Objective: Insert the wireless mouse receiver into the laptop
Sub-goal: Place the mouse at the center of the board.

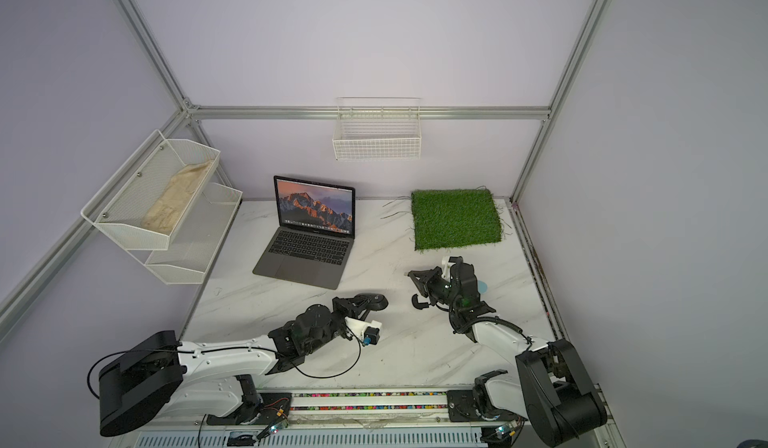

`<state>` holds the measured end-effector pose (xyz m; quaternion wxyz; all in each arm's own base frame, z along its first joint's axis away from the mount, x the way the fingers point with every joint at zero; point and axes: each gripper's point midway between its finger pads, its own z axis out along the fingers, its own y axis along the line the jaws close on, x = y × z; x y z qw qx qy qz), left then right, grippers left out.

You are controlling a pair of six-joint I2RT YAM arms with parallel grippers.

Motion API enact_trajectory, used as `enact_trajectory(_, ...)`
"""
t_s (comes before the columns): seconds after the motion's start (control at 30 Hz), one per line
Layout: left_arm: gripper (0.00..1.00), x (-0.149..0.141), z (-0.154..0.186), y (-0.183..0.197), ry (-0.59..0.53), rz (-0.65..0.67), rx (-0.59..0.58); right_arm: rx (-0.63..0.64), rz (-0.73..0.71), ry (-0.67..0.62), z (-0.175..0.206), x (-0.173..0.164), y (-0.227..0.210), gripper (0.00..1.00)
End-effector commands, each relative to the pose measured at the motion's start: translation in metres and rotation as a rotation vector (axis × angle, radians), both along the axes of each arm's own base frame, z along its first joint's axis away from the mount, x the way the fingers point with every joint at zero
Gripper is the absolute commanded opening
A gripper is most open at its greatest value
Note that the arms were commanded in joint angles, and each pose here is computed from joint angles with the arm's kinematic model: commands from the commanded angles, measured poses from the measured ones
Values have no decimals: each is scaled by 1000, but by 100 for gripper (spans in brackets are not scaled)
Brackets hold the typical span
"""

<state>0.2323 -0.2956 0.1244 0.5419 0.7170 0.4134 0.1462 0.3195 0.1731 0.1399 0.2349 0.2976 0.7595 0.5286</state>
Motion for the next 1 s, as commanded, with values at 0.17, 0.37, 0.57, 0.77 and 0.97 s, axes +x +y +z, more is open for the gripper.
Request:
enact_trajectory(0.17,16,-27,-51,7,57,-116,191,-86,28,-27,5,0,-2,0)
enact_trajectory(0.37,54,-50,-65,20,185,-147,255,-120,28,-42,13,0,-5,0)
enact_trajectory(0.57,89,-67,-70,47,338,-85,306,-144,34,-50,12,3,-5,0)
enact_trajectory(0.77,100,-60,-23,49,555,164,106,-175,16,-77,18,11,-7,0)
enact_trajectory(0.97,100,73,40,65,686,881,-391,-184,-4,-122,27,23,-8,0)
